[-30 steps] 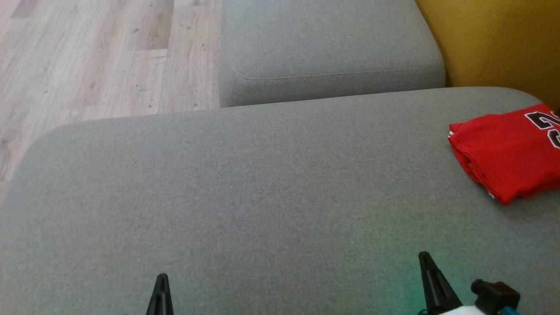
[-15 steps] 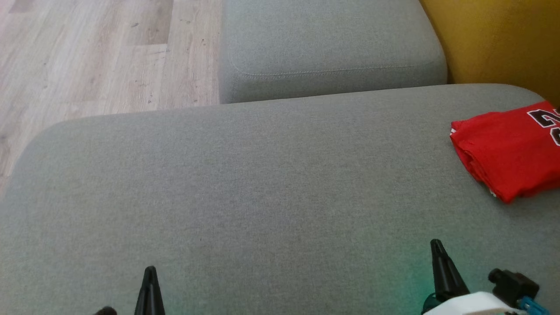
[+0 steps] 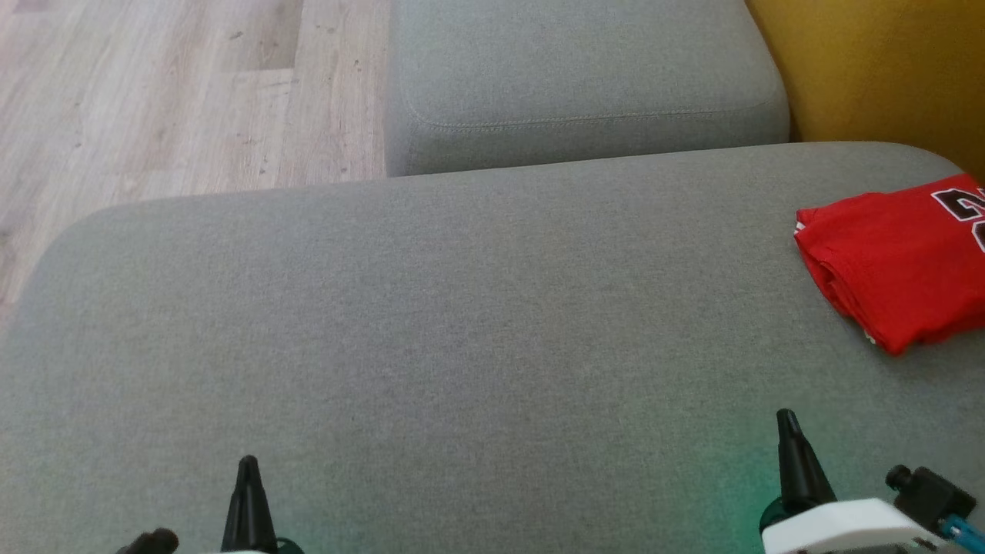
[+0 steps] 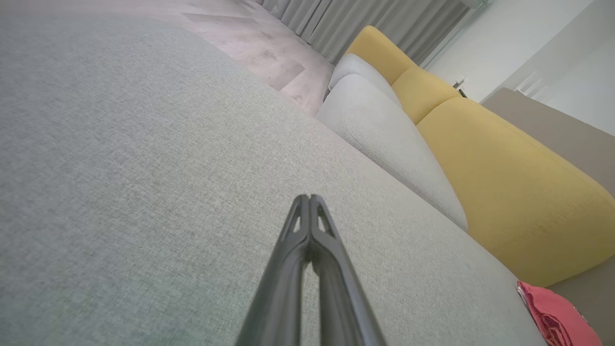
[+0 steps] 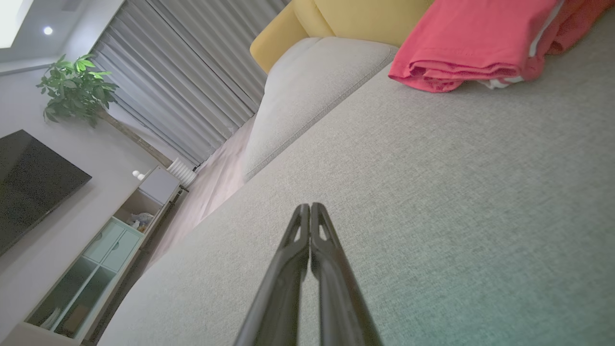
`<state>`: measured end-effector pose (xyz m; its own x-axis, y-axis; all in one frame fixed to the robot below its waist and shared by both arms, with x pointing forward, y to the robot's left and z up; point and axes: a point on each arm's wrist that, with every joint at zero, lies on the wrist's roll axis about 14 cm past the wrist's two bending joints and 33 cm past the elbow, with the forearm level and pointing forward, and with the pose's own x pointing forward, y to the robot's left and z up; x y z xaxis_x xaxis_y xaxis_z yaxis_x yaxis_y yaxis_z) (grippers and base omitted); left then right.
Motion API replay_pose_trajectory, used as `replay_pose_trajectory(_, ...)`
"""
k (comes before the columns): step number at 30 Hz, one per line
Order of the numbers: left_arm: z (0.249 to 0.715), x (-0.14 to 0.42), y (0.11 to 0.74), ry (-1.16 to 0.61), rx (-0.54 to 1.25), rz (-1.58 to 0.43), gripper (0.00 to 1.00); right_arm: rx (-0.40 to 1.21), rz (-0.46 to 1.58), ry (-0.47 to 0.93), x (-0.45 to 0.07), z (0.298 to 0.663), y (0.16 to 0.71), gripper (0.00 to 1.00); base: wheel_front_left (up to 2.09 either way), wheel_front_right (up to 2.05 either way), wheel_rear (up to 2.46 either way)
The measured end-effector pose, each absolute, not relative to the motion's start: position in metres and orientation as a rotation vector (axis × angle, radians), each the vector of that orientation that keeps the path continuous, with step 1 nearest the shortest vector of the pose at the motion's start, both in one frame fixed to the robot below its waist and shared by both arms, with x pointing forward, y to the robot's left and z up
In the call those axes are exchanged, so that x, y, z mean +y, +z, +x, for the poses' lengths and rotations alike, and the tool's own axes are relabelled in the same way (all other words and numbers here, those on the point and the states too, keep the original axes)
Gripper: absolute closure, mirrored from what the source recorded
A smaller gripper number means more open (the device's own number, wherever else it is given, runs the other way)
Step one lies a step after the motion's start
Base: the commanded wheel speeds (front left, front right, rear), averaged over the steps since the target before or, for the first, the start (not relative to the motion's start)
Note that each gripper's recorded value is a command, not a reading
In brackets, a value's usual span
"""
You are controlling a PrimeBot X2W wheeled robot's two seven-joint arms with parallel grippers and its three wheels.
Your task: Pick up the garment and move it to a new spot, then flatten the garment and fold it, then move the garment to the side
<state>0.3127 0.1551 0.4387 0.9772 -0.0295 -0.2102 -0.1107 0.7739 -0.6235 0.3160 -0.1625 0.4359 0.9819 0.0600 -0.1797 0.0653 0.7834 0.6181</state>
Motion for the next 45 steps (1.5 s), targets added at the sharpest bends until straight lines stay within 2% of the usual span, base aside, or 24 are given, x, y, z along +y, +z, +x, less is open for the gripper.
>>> replay_pose_trajectory(45,0.348,0.174,0.454,0.086,0.184,-1.224,1.0,0.136,1.219,-0.101,-0.189,0.35,0.455,1.0,0.0,0.0,0.0)
